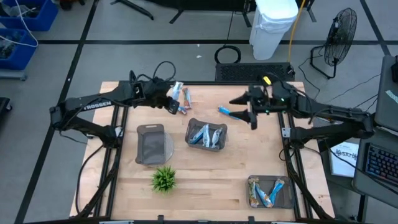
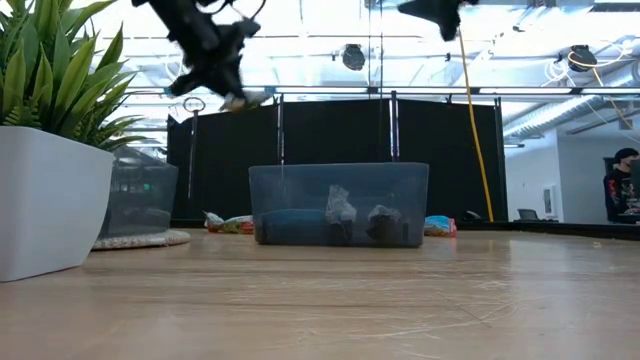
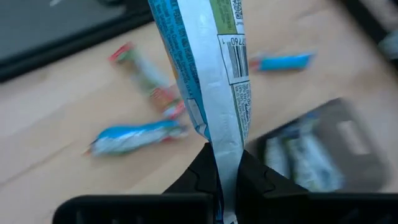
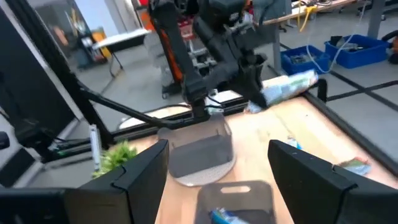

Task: Pick and place Granola Bars by type
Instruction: Put the orange granola bar into the bottom black bin

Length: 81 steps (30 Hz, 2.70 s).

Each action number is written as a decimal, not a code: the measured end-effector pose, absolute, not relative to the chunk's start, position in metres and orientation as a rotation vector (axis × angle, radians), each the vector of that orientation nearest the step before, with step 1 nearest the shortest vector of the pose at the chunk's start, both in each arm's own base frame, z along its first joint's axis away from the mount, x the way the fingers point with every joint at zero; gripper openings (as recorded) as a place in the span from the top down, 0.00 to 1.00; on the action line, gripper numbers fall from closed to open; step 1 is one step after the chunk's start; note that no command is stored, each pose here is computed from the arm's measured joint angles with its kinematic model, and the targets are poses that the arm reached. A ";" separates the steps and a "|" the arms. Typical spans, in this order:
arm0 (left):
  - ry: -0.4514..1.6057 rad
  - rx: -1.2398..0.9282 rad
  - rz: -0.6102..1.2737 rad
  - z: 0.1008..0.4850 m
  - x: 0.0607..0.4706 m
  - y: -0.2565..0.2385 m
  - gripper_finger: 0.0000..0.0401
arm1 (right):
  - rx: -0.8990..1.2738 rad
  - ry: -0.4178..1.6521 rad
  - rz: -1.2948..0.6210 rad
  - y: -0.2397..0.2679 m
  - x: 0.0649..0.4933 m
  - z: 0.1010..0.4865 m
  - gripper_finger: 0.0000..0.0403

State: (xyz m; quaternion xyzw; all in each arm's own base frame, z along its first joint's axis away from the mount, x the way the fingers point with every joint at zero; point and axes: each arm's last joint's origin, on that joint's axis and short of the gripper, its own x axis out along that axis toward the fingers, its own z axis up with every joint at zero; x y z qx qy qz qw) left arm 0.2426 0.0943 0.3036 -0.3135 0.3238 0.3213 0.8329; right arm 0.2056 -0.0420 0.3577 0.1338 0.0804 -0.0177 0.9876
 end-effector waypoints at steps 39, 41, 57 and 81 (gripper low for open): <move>0.070 -0.359 0.167 0.367 0.309 -0.006 0.95 | 0.428 -0.436 0.137 -0.028 0.151 0.298 0.34; 0.068 -0.356 0.142 0.365 0.311 -0.008 0.95 | 0.427 -0.439 0.156 -0.028 0.156 0.297 0.34; 0.031 -0.370 0.093 0.360 0.325 -0.012 0.95 | 0.418 -0.416 0.251 -0.018 0.198 0.320 0.34; 0.027 -0.229 -0.021 0.362 0.324 -0.024 0.95 | 0.328 -0.268 0.300 -0.022 0.255 0.343 0.34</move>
